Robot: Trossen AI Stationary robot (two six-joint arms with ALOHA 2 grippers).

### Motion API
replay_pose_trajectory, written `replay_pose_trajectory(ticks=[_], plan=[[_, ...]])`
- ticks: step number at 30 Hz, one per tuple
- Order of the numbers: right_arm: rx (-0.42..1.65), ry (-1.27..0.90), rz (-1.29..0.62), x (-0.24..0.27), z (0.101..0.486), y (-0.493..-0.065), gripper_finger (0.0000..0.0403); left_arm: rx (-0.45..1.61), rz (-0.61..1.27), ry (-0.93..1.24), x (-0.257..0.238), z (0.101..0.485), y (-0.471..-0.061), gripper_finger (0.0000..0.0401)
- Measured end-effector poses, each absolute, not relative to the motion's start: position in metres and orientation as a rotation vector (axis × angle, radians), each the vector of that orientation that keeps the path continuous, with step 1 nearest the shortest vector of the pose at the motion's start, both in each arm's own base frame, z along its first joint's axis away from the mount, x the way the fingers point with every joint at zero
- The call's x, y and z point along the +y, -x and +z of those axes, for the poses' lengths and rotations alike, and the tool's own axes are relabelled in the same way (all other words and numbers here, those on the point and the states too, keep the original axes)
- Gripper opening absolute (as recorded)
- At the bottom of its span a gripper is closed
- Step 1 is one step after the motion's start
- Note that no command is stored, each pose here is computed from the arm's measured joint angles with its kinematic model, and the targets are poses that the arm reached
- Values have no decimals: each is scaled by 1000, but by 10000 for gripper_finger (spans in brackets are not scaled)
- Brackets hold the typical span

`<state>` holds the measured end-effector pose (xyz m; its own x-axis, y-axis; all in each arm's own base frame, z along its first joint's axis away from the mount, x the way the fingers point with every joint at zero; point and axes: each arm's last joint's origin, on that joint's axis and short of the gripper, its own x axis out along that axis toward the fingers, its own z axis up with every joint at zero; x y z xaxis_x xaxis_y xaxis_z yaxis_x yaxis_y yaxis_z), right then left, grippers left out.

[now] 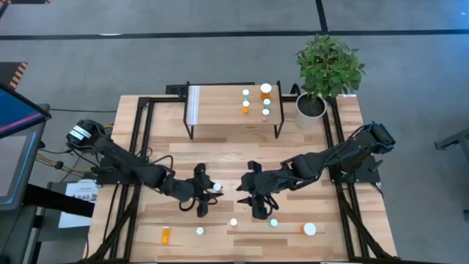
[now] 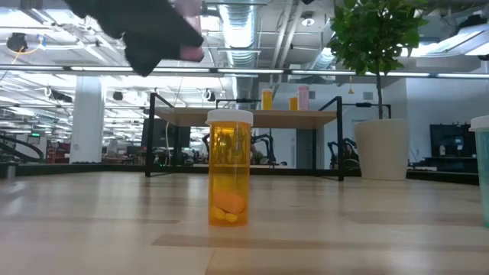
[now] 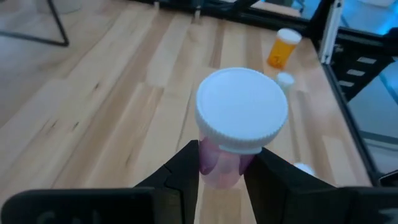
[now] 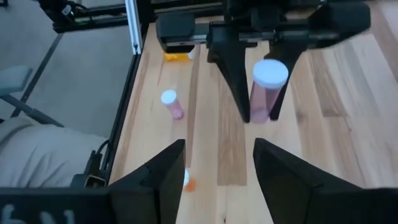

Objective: Pick and place medicine bottles onto shelf by color
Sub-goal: Put the top small purple pill bottle on the shelf

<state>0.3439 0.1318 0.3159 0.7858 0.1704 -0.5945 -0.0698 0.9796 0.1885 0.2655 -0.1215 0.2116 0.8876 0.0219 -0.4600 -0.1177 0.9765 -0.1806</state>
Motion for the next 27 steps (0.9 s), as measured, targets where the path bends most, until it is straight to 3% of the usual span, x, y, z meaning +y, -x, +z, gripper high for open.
replay_pose_trajectory(ticks=[9,27], plan=[[623,-186,96,119,318,-350,259,465,45,208,-121,219,-270,96],[582,-213,115,101,327,-359,263,466,36,249,-110,220,-276,96]])
